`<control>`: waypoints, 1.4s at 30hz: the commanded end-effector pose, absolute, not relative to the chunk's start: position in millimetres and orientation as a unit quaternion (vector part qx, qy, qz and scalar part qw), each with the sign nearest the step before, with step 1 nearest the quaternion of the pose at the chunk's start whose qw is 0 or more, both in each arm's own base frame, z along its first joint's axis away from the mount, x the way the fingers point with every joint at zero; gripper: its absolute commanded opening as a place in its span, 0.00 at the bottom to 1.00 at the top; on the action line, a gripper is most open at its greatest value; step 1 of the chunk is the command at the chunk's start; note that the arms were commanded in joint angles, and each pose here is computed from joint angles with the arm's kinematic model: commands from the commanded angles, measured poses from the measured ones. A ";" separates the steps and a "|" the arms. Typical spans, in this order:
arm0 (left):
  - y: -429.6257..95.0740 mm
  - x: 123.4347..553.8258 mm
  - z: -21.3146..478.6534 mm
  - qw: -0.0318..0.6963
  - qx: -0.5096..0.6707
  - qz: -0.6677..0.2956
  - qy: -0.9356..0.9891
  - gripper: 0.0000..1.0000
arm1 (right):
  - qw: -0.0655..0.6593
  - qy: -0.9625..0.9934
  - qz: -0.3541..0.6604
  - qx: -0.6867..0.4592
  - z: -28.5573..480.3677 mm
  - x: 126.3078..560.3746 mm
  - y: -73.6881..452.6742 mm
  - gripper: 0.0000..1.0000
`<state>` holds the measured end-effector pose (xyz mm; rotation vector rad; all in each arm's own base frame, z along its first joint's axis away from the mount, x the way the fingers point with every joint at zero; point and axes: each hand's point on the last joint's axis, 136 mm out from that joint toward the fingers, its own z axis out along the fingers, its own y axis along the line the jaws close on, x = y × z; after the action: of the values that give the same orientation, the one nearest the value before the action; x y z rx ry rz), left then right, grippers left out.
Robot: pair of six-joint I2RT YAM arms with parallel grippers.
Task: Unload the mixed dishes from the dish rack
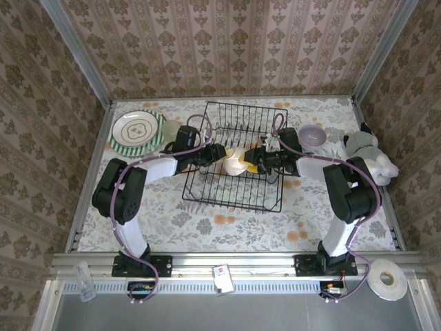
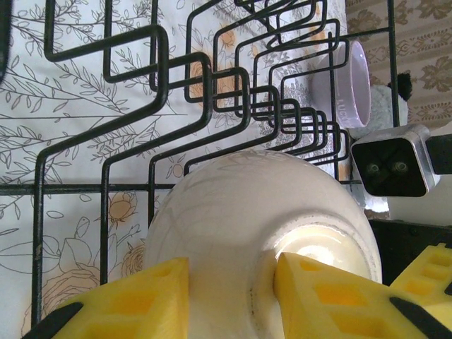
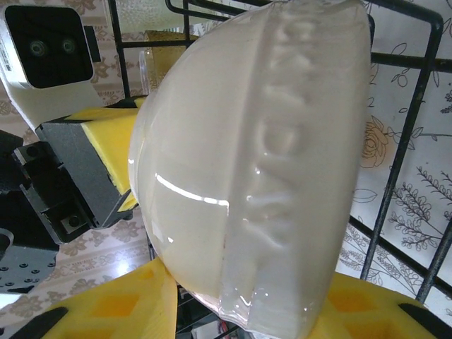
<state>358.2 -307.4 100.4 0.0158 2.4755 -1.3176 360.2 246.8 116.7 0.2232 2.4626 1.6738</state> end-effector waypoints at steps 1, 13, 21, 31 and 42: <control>-283.4 266.0 -8.7 -0.010 -0.007 -0.320 0.947 0.35 | 0.155 0.756 0.631 -0.075 205.2 364.9 287.6 0.33; -294.0 263.7 -3.3 -0.004 -0.002 -0.326 0.946 0.35 | 0.149 0.780 0.604 -0.069 201.9 361.3 275.6 0.35; -294.3 264.2 0.4 -0.001 0.002 -0.320 0.947 0.35 | 0.160 0.766 0.617 -0.078 218.8 358.1 276.7 0.33; -297.9 272.8 19.7 0.016 0.010 -0.323 0.946 0.38 | 0.177 0.755 0.624 -0.099 233.5 364.5 281.3 0.20; -299.5 281.0 51.4 0.045 0.027 -0.328 0.943 0.57 | 0.170 0.752 0.629 -0.098 229.7 371.1 285.3 0.08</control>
<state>341.5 -302.8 91.1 -0.0619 2.6200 -1.2037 358.6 254.8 133.2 0.0794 2.4526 1.6850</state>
